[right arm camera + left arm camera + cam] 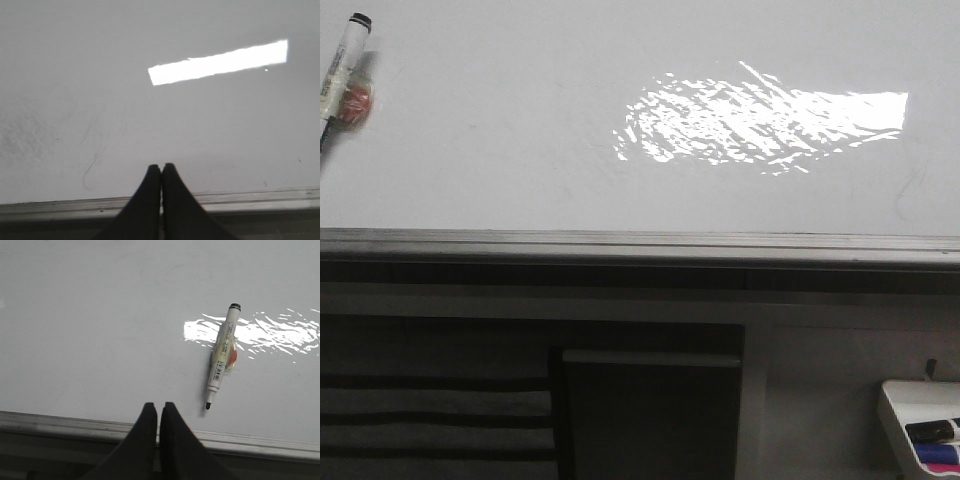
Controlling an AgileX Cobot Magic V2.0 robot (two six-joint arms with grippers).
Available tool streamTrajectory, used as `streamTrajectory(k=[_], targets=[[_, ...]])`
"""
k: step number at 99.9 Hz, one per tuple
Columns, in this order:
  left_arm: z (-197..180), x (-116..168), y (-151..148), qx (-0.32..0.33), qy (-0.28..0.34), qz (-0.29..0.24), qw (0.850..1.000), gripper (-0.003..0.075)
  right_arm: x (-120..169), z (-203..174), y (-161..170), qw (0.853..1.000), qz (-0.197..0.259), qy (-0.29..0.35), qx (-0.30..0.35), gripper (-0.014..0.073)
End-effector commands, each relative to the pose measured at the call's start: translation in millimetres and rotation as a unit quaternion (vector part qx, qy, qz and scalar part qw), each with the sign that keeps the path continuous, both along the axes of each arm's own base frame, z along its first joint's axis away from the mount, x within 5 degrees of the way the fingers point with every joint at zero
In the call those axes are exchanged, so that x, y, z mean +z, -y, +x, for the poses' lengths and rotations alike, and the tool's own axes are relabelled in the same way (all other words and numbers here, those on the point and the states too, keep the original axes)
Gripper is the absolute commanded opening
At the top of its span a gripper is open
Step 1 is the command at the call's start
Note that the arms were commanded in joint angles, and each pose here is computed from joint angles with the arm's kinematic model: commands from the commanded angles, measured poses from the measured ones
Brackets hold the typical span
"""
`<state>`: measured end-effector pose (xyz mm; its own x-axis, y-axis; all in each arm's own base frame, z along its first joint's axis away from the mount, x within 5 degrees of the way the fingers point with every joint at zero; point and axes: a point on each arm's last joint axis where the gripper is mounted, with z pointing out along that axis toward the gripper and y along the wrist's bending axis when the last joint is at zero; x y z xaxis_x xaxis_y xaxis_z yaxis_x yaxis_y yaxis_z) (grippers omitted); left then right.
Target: Write number 9 on whiteboard
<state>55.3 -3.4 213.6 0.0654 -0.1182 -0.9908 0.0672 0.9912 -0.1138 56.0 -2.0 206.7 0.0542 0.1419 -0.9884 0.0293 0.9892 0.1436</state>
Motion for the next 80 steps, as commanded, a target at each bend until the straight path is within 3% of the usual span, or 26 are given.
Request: streamTrajectory(k=[1,59,80], targets=[[-1.4,-2.0,-0.9,0.004,0.038,-0.005,0.999,-0.002,-1.6,-0.7,0.8,0.999,-0.002,0.033,-0.006,-0.0072],[-1.4,-2.0,-0.9,0.004,0.038,-0.005,0.999,-0.002,-1.6,-0.7,-0.8,0.999,-0.002,0.033,0.009,-0.0072],[-3.1,6.9,-1.9,0.009,0.082,-0.008,0.997,-0.002,0.2,-0.9,-0.7,0.999,-0.002,0.043,0.008,-0.0072]])
